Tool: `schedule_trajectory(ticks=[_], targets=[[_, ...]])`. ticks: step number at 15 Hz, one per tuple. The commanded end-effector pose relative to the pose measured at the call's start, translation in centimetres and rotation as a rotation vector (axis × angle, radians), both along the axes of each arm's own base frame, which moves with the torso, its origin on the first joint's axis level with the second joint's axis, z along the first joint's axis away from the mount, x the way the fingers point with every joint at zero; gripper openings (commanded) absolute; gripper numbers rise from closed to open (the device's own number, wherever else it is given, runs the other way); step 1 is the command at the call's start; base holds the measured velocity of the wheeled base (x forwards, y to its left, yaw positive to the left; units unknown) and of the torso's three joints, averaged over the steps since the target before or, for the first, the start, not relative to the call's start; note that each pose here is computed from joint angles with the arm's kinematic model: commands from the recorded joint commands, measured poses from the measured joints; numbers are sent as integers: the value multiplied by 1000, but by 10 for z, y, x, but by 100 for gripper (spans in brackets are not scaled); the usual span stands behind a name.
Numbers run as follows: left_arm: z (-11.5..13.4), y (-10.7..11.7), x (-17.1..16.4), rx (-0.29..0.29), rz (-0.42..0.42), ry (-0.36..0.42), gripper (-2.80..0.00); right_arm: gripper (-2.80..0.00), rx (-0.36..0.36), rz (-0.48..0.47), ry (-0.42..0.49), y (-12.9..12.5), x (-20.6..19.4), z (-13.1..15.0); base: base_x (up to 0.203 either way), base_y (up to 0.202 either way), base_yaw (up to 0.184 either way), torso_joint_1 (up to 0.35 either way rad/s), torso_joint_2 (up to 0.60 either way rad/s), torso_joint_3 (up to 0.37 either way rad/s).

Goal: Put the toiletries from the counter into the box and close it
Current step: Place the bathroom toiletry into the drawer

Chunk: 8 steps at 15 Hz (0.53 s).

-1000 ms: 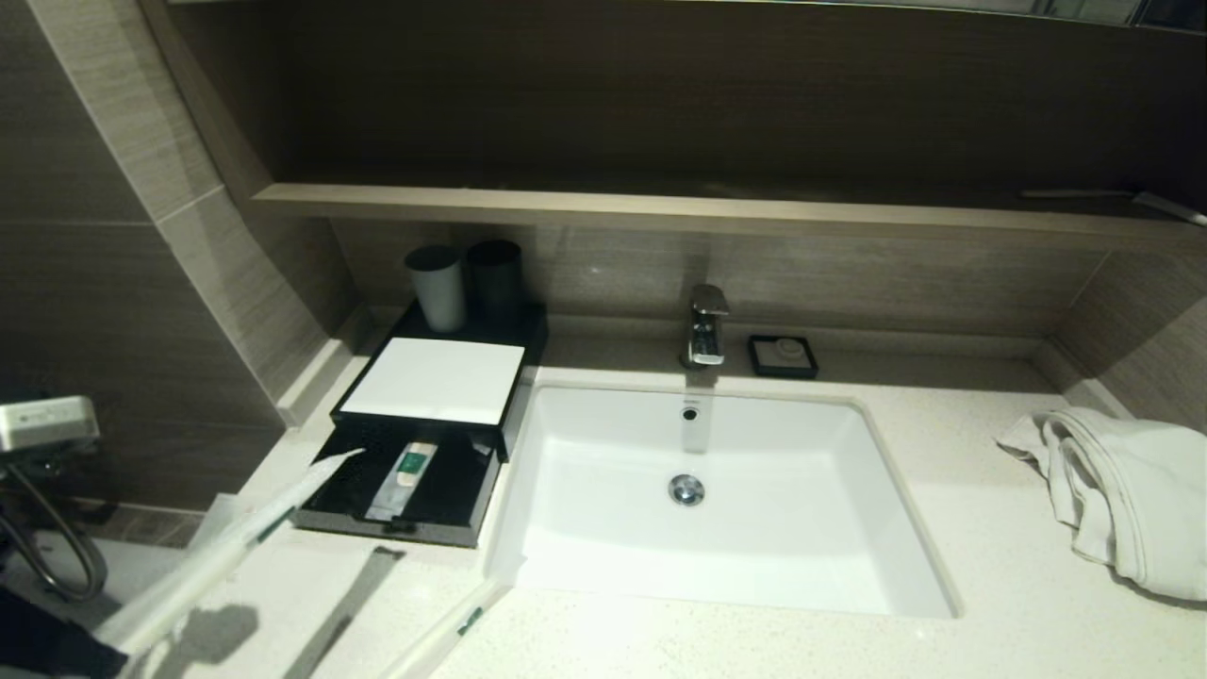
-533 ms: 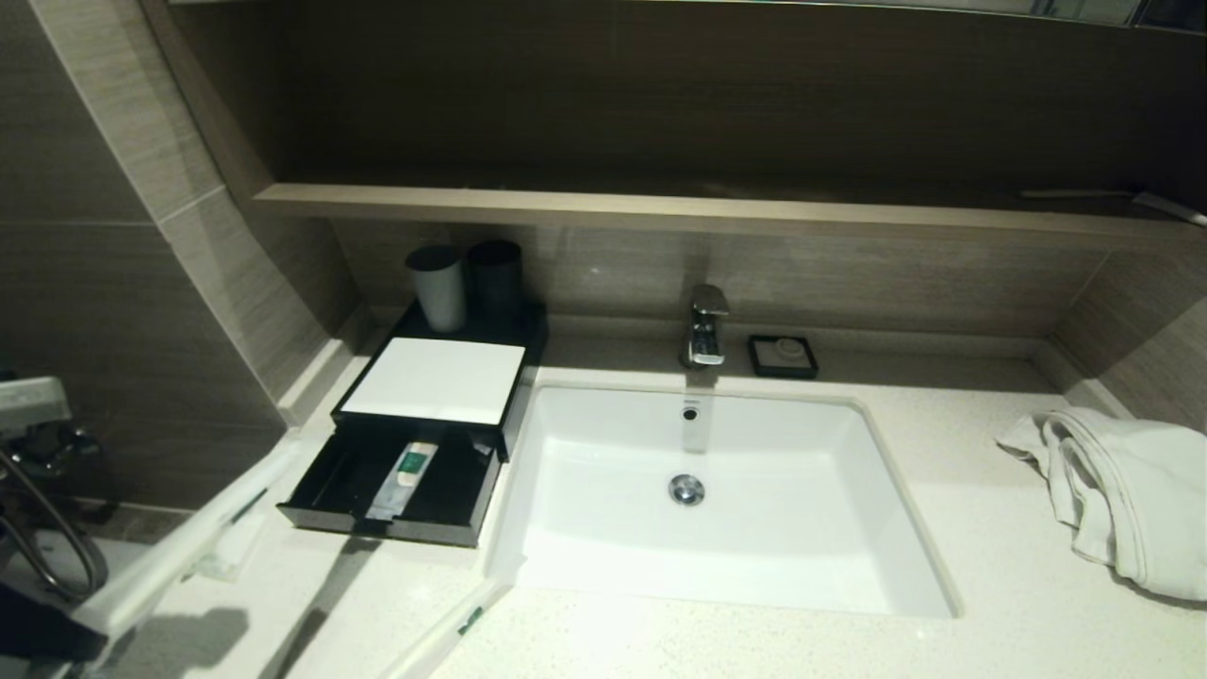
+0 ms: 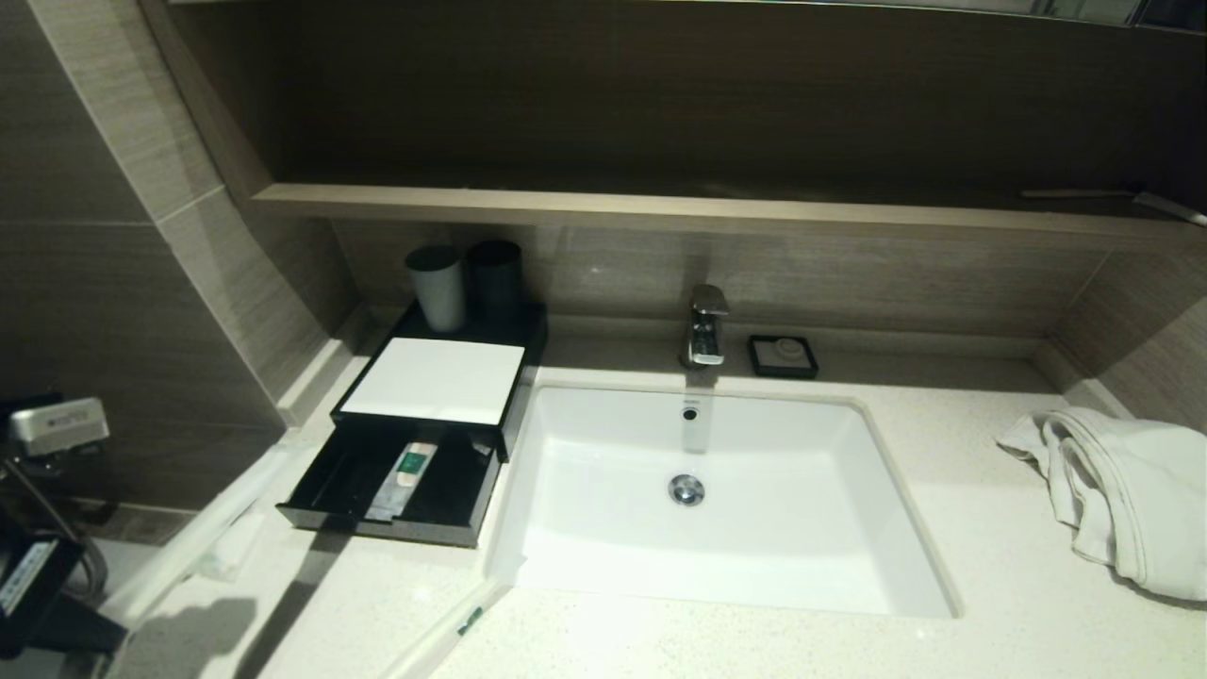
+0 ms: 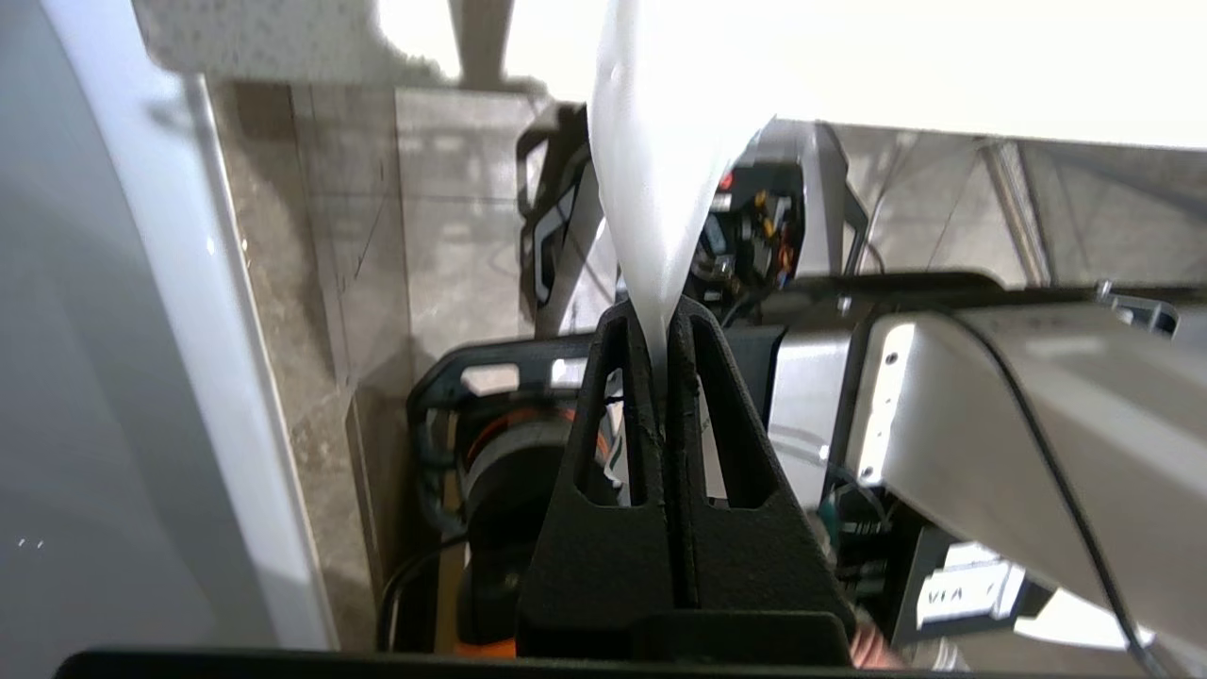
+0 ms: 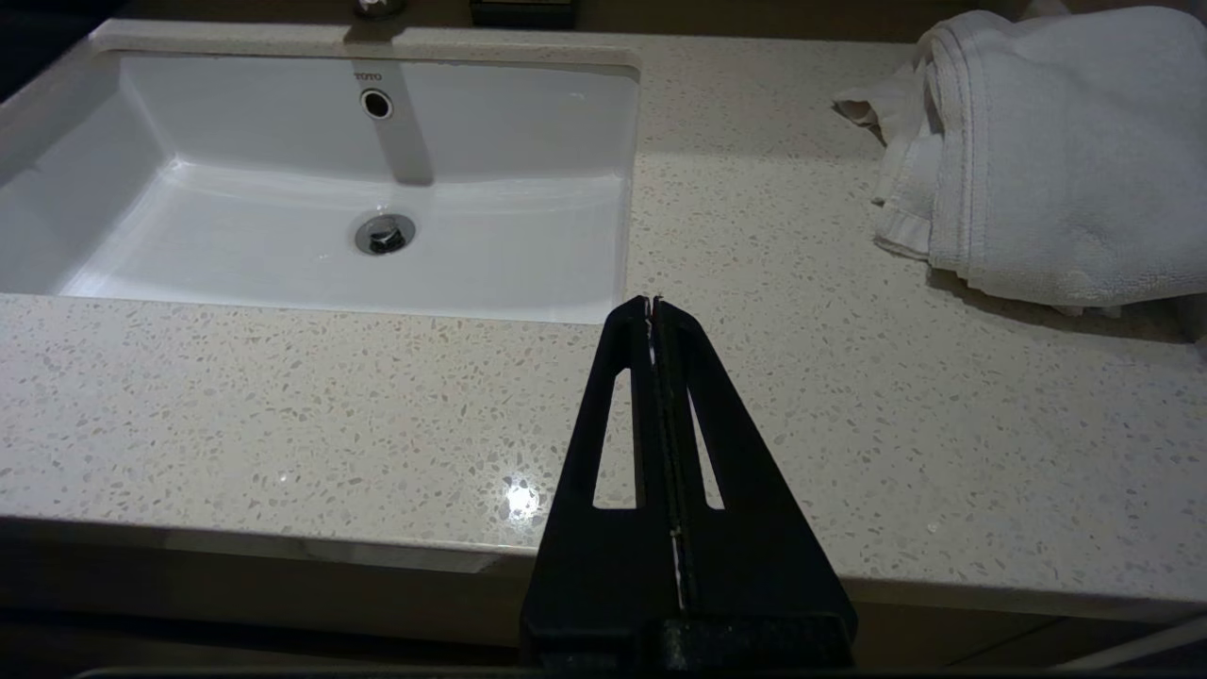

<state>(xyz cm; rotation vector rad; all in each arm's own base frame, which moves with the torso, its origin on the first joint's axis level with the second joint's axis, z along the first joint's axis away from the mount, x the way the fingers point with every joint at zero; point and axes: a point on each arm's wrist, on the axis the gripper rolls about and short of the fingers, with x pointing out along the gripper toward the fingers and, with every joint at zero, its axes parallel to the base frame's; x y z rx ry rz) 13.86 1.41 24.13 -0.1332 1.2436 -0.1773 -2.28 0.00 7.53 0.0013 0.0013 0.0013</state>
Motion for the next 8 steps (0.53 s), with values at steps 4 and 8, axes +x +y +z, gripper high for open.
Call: schedule_trajectory(ticks=[4, 8], targets=[[-16, -14, 9, 69, -12, -26, -280, -280, 0, 0, 0, 0, 0, 0, 0, 0, 0, 0, 0, 0], [-23, -17, 19, 95, -18, 9, -280, -280, 0, 0, 0, 0, 0, 0, 0, 0, 0, 0, 0, 0]])
